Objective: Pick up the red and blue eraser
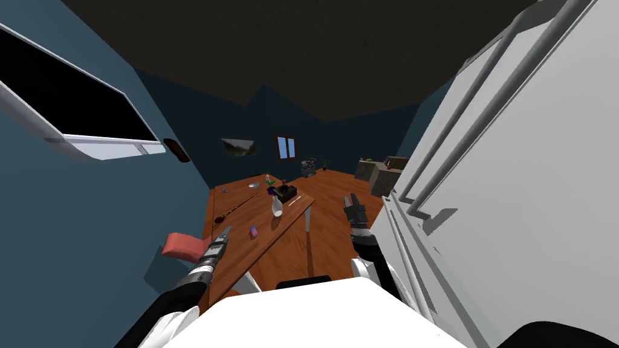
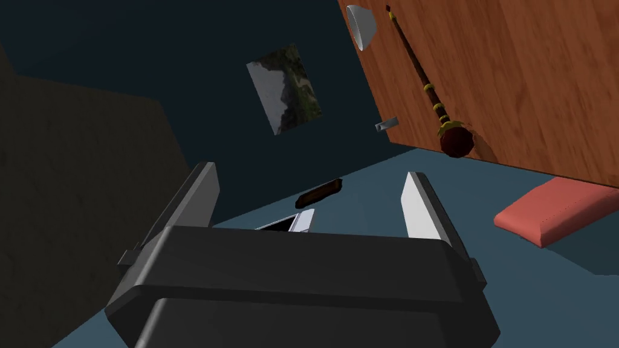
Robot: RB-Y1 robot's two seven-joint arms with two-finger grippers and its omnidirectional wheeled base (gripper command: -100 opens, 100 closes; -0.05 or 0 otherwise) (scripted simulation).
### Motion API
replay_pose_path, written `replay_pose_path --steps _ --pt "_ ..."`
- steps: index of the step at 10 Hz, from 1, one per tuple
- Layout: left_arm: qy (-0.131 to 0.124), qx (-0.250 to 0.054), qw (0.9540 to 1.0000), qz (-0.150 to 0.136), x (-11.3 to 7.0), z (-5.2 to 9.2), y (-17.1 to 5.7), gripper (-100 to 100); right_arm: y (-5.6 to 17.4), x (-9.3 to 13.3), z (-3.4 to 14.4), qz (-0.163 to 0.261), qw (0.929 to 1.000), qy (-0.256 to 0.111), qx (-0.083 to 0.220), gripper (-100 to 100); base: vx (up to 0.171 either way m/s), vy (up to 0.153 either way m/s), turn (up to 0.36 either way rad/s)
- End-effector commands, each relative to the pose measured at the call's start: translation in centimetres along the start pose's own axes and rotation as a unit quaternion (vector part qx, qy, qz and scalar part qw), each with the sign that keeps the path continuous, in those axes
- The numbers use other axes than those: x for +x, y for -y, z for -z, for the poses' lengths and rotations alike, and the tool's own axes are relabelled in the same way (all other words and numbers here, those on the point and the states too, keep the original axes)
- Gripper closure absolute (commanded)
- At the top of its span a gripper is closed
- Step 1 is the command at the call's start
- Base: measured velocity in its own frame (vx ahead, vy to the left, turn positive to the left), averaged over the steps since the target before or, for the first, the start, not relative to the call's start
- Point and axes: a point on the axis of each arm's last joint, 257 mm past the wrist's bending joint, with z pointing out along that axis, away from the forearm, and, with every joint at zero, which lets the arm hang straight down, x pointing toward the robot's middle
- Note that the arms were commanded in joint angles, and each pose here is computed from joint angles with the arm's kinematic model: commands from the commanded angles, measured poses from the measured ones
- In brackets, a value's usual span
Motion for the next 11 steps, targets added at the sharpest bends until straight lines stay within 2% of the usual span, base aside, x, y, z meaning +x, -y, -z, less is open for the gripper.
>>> replay_pose_path --steps 1,2,4,5,6,7,9,10,11 --pt "-0.002 -0.055 0.9984 -0.015 -1.2 0.9 -4.5 -100 0.0 0.0 0.0 0.000 1.0000 0.000 0.000 0 -0.013 0.025 -0.437" --pt "-0.002 -0.055 0.9984 -0.015 -1.2 0.9 -4.5 -100 0.0 0.0 0.0 0.000 1.0000 0.000 0.000 0 -0.010 0.022 -0.243" --pt "-0.004 -0.121 0.9922 -0.030 -2.8 2.7 -9.7 -100 0.0 0.0 0.0 0.000 1.0000 0.000 0.000 0 0.000 0.016 -0.437" --pt "-0.007 -0.127 0.9915 -0.030 -2.7 2.8 -10.0 -100 0.0 0.0 0.0 0.000 1.0000 0.000 0.000 0 0.002 0.022 -0.277" --pt "-0.009 -0.162 0.9862 -0.036 -3.5 4.0 -12.6 -100 0.0 0.0 0.0 0.000 1.0000 0.000 0.000 0 0.010 0.015 -0.385" --pt "-0.010 -0.162 0.9860 -0.036 -3.5 4.0 -12.6 -100 0.0 0.0 0.0 0.000 1.0000 0.000 0.000 0 0.008 0.016 -0.231" --pt "-0.014 -0.228 0.9725 -0.043 -5.1 7.0 -17.5 -100 0.0 0.0 0.0 0.000 1.0000 0.000 0.000 0 0.019 0.014 -0.422" --pt "-0.016 -0.232 0.9717 -0.043 -5.0 7.0 -17.7 -100 0.0 0.0 0.0 0.000 1.0000 0.000 0.000 0 0.022 0.024 -0.239" --pt "-0.019 -0.263 0.9635 -0.045 -5.9 8.7 -19.9 -100 0.0 0.0 0.0 0.000 1.0000 0.000 0.000 0 0.022 0.018 -0.359"
